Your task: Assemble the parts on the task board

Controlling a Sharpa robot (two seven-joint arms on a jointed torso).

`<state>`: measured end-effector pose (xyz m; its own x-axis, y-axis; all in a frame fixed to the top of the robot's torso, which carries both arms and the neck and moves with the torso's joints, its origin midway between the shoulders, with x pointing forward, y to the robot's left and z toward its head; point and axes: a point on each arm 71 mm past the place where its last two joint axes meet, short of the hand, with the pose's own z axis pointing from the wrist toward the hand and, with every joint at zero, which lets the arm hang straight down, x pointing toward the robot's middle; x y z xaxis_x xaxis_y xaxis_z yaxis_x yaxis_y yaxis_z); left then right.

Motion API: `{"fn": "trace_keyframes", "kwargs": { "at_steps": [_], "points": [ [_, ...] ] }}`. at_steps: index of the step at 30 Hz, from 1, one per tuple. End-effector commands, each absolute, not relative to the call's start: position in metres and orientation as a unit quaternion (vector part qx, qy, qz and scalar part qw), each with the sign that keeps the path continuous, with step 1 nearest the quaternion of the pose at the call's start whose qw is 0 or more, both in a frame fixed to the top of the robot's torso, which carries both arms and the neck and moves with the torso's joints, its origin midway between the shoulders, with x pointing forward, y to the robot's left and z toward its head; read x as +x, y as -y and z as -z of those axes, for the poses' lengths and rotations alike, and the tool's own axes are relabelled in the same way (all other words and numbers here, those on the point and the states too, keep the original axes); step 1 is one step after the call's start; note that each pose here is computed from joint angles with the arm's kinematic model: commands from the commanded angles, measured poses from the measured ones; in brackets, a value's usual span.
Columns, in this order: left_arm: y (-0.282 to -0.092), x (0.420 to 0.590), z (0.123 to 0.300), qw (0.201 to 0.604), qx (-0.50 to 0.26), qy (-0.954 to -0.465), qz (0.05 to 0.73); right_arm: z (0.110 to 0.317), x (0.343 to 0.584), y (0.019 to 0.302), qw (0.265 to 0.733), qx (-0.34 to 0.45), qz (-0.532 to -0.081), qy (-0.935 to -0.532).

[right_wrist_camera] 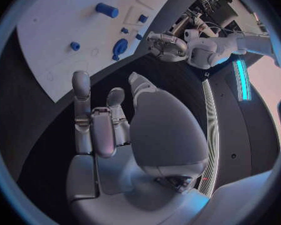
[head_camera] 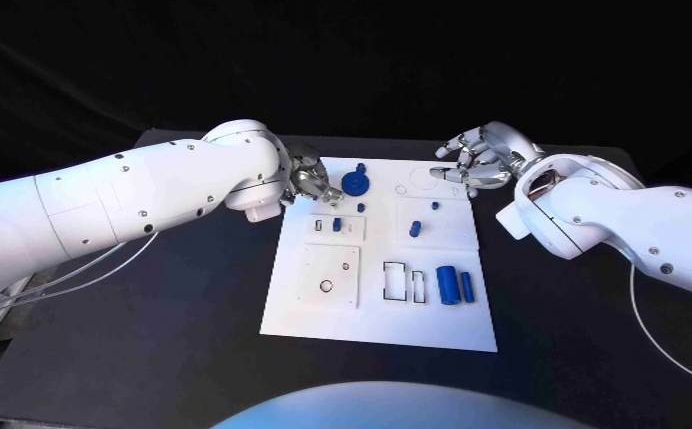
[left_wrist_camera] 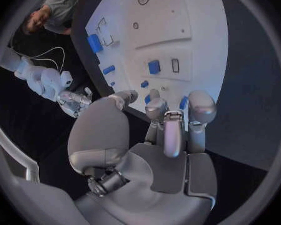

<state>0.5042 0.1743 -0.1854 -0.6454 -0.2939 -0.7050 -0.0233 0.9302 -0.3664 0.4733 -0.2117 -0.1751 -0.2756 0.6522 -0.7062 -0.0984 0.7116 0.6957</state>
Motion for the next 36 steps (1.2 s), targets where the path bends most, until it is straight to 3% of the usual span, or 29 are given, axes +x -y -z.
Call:
{"fn": "trace_keyframes", "kwargs": {
  "at_steps": [1,16,36],
  "points": [
    [-0.180,0.511,0.178,0.393,-0.095,-0.899,0.166,0.176,0.473,0.211,0.569,0.184,-0.328,-0.731],
    [-0.200,0.551,0.176,0.397,-0.106,-0.905,0.110,0.177,0.473,0.209,0.568,0.184,-0.329,-0.732],
    [-0.202,0.571,0.194,0.367,-0.101,-0.922,0.067,0.177,0.473,0.209,0.570,0.188,-0.327,-0.730]
  ]
}}
